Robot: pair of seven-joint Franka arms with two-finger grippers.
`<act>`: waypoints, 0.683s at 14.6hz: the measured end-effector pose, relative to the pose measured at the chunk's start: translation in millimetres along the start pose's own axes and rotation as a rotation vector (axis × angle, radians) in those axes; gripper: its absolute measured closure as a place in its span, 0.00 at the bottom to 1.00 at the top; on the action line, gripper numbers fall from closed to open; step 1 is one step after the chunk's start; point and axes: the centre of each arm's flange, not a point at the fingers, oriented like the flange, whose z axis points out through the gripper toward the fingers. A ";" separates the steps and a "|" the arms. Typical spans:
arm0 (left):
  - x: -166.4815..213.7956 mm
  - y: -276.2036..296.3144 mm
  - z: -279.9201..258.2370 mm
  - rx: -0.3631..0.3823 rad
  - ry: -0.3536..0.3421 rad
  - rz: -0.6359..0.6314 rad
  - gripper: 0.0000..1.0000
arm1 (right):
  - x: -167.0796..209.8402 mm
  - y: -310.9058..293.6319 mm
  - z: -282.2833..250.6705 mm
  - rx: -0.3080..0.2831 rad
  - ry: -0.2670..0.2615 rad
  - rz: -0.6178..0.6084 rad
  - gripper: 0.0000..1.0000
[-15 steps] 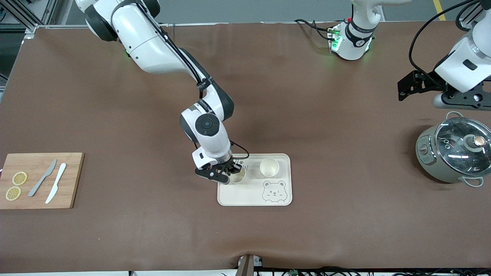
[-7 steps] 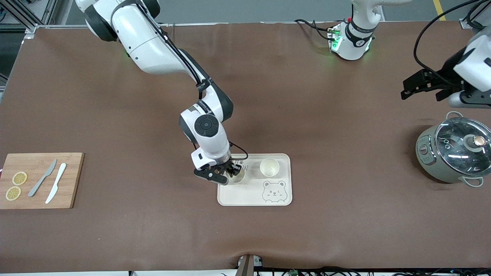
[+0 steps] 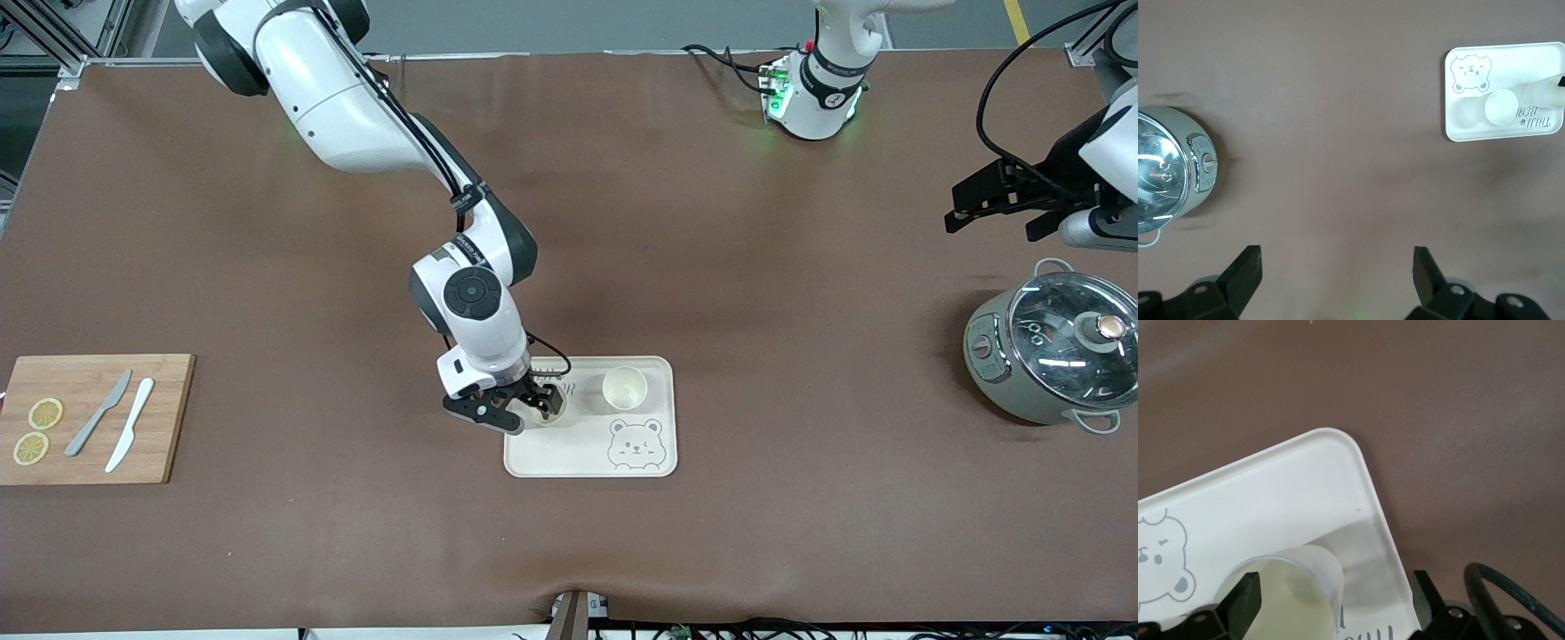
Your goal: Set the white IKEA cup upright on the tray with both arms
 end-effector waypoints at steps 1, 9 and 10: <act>-0.3 0.1 -0.6 0.000 0.001 0.000 0.00 | 2.3 1.1 -9.6 -0.020 -0.010 -0.005 0.00; 0.0 1.3 -0.2 0.119 0.006 0.024 0.00 | 1.2 38.9 -180.4 -0.088 -0.081 -0.071 0.00; 0.0 1.2 0.0 0.119 0.005 0.030 0.00 | -6.9 51.0 -196.2 -0.099 -0.094 -0.079 0.00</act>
